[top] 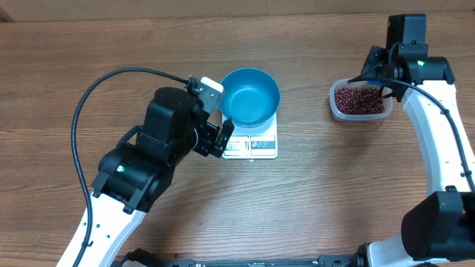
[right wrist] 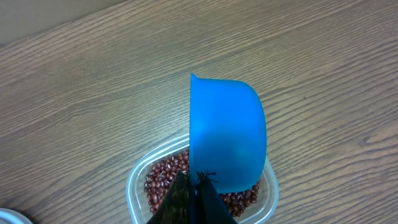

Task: Scoop item into bowl and weigh 150g on scale
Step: 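Pull the left gripper back from the scale front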

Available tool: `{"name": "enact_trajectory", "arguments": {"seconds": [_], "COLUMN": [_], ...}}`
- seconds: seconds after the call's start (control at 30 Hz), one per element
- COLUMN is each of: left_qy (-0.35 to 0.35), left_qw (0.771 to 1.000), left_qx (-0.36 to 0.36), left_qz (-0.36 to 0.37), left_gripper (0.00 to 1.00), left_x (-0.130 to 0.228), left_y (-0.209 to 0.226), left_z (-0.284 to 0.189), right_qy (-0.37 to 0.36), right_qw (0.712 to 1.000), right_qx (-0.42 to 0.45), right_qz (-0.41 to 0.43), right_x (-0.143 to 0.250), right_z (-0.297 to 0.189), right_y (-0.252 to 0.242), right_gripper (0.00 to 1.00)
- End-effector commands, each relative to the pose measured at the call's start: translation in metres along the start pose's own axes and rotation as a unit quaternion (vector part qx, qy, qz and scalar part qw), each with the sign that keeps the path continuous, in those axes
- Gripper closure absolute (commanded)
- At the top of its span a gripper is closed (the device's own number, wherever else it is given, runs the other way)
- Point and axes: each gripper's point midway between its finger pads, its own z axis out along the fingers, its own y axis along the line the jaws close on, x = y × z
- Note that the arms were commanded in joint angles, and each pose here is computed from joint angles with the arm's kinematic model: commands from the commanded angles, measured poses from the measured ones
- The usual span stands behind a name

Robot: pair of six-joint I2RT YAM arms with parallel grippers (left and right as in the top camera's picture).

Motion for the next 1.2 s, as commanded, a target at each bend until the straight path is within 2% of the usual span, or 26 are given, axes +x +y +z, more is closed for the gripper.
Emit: {"name": "enact_trajectory", "arguments": {"seconds": [0.0,0.77,1.17], "left_qy": [0.012,0.065,0.071], "left_qw": [1.0,0.997,0.997], "left_qx": [0.026,0.031,0.031], "left_qz": [0.008,0.029,0.029], "left_gripper": [0.0,0.0,0.0], "left_x": [0.007,0.024,0.026], "left_y": [-0.008,-0.009,-0.009], "left_z": [-0.002,0.013,0.016], "right_qy": [-0.015,-0.017,0.036], "right_qw": [1.0,1.0,0.994], "right_qx": [-0.005,0.006,0.04], "right_qz": [0.007,0.002,-0.098], "right_x": [-0.01,-0.011,0.015], "right_z": [-0.007,-0.005,-0.003], "right_y": [0.0,-0.003,-0.013], "right_gripper": [0.96,0.96,0.96]}}
